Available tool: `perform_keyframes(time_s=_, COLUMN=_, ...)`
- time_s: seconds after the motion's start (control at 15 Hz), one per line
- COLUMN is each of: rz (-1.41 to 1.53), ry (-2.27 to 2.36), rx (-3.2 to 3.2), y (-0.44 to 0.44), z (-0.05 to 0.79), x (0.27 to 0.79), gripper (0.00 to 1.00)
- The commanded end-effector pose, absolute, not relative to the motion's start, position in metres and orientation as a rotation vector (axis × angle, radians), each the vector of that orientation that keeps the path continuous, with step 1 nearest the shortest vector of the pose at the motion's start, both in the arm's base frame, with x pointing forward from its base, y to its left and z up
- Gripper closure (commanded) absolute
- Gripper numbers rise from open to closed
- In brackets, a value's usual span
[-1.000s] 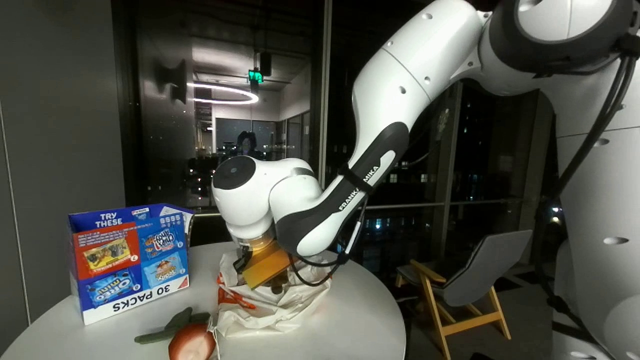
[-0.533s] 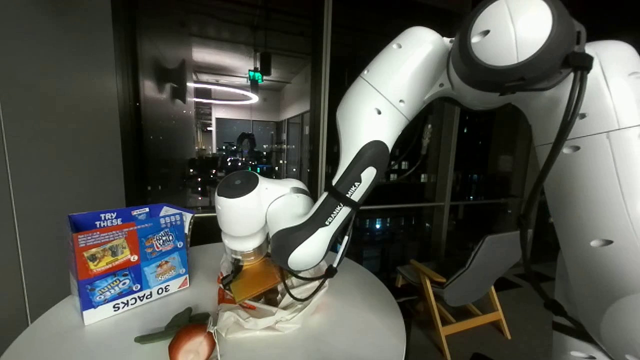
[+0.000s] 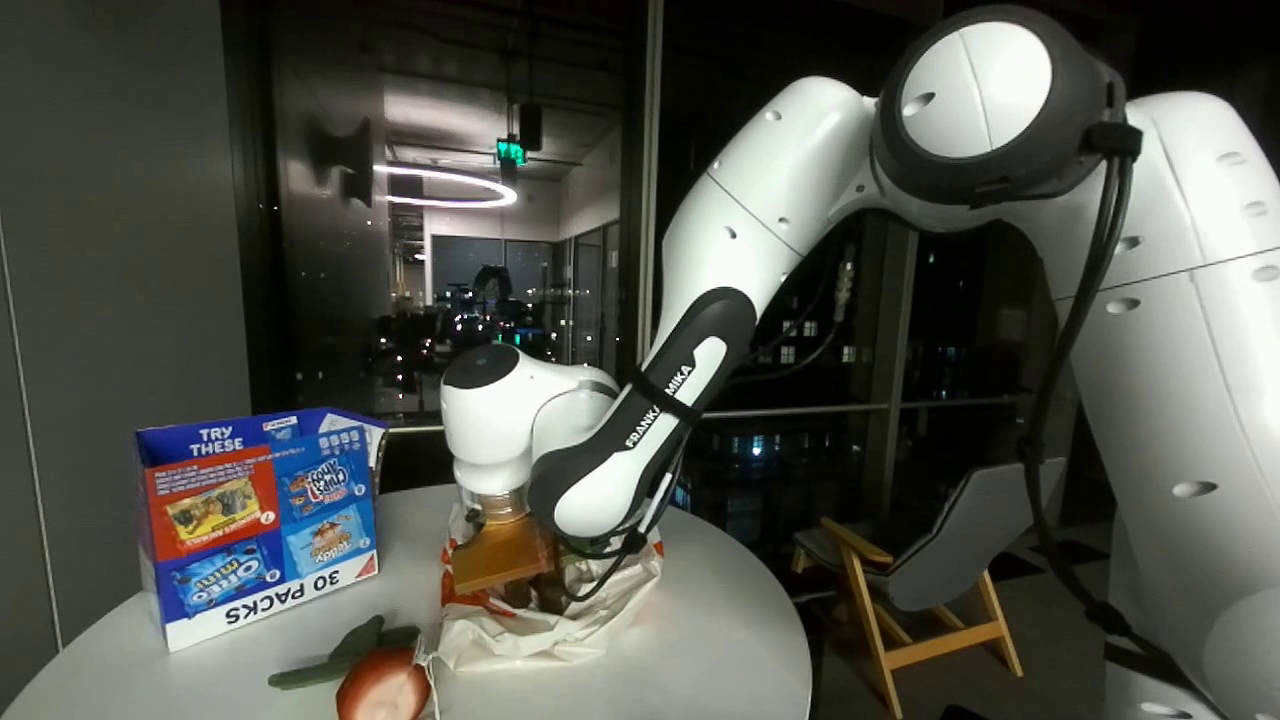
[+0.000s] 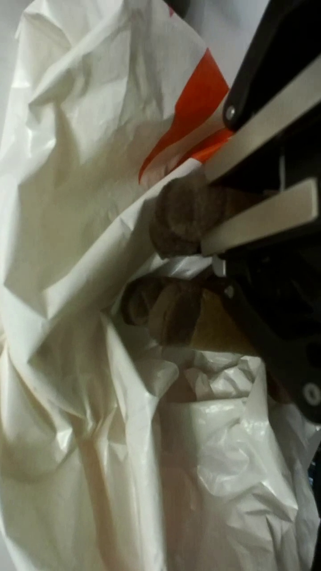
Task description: Put the eraser, moose and radish in the plastic bag then pull up the plastic.
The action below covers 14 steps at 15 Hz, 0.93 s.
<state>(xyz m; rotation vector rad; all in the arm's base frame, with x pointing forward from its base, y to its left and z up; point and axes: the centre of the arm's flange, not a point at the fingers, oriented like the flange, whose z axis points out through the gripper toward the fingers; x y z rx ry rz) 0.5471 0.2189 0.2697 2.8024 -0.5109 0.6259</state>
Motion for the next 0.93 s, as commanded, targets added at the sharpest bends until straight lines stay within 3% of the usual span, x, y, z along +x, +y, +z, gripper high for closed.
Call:
perform_keyframes(time_s=0.0, rz=0.728, ry=-0.551, rx=2.794, y=0.231, z=0.289, x=0.545, gripper=0.56)
perform_keyframes(time_s=0.07, rz=0.732, ry=-0.557, rx=2.806, y=0.235, z=0.293, x=0.543, gripper=0.55)
perform_keyframes(time_s=0.53, rz=0.683, ry=-0.307, rx=2.982, y=0.271, z=0.318, x=0.510, gripper=0.04)
perform_keyframes(time_s=0.87, rz=0.597, ry=0.032, rx=3.168, y=0.322, z=0.318, x=0.469, gripper=0.00)
